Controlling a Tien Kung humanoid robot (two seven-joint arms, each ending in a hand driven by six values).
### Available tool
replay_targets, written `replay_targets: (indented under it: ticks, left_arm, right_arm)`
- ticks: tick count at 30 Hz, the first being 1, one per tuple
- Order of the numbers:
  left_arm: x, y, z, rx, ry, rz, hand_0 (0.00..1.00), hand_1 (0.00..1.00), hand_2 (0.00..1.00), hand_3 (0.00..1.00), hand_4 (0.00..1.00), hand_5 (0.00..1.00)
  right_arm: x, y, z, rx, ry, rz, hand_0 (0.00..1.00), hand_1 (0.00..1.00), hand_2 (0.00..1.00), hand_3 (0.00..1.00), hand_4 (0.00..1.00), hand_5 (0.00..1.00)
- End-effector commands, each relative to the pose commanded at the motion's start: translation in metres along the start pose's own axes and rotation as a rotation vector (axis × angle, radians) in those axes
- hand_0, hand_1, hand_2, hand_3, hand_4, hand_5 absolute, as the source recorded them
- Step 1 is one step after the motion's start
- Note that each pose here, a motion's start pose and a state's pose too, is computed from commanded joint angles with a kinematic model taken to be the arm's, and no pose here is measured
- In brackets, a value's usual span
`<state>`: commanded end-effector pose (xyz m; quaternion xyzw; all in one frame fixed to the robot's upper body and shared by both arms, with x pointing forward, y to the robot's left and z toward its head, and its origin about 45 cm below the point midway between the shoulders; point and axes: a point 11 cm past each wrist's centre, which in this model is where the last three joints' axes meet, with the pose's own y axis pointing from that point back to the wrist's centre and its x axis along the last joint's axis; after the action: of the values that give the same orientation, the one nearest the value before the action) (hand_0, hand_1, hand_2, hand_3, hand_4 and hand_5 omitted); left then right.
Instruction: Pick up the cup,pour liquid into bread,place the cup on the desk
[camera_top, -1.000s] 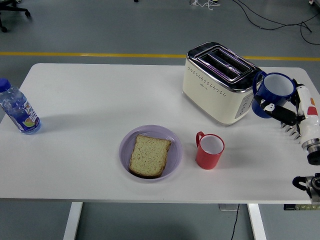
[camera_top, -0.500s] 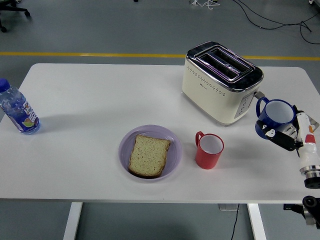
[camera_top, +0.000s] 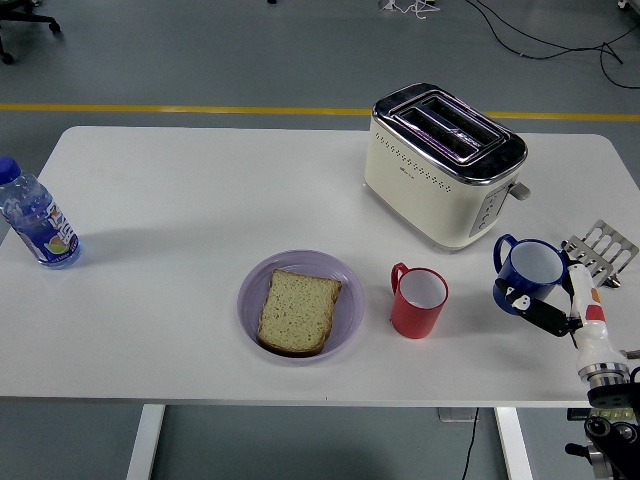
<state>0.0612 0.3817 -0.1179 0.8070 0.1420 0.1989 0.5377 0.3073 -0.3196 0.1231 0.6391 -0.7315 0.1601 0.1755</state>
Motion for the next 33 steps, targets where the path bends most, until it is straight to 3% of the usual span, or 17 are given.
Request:
replay_targets:
  ticks: [10, 33]
  left_arm:
    - [-0.001, 0.0, 0.002, -0.004, -0.003, -0.004, 0.374, 0.358, 0.433, 0.614, 0.341, 0.998]
    - [-0.004, 0.0, 0.003, -0.005, -0.007, -0.011, 0.375, 0.358, 0.44, 0.613, 0.34, 0.998]
  right_arm:
    - [-0.005, 0.001, 0.017, -0.034, 0.027, -0.029, 0.491, 0.444, 0.576, 0.569, 0.581, 0.002]
    - [-0.015, -0.001, 0.027, -0.065, 0.024, -0.032, 0.494, 0.46, 0.588, 0.574, 0.575, 0.002]
